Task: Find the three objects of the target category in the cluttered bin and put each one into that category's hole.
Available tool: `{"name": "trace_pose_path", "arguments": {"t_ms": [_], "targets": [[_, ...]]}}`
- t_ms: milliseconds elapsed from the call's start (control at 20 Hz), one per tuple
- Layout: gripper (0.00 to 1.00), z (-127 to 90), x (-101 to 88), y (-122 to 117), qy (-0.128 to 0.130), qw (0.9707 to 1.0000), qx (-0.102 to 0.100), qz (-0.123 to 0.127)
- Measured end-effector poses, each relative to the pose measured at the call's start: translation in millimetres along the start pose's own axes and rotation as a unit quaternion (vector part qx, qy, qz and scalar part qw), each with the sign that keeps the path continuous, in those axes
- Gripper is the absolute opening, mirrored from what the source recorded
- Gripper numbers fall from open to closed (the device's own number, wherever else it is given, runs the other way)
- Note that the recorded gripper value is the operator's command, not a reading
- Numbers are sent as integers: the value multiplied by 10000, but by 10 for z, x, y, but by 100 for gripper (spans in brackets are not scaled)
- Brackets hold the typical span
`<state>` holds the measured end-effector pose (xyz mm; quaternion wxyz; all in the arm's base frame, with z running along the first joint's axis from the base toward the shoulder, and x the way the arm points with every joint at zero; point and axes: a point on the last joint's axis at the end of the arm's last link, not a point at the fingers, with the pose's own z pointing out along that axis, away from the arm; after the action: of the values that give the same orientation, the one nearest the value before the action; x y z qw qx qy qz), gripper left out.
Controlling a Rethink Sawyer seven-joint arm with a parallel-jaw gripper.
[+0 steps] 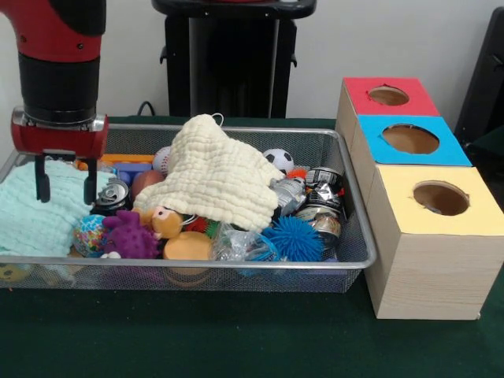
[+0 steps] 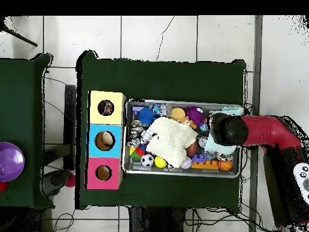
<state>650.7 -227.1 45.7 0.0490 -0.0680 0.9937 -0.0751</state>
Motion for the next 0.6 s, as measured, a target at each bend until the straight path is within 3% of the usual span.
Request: {"name": "trace_pose_path", "arguments": {"t_ms": [50,350,500,600], "targets": [[100,-29,-31,55,7,9998,122,-183],[100,0,-51,184,12,9967,434,-692],[100,91,-2,189,61,9925,671,-1017],[100,141,24,171,80,9913,729,-1090]]}}
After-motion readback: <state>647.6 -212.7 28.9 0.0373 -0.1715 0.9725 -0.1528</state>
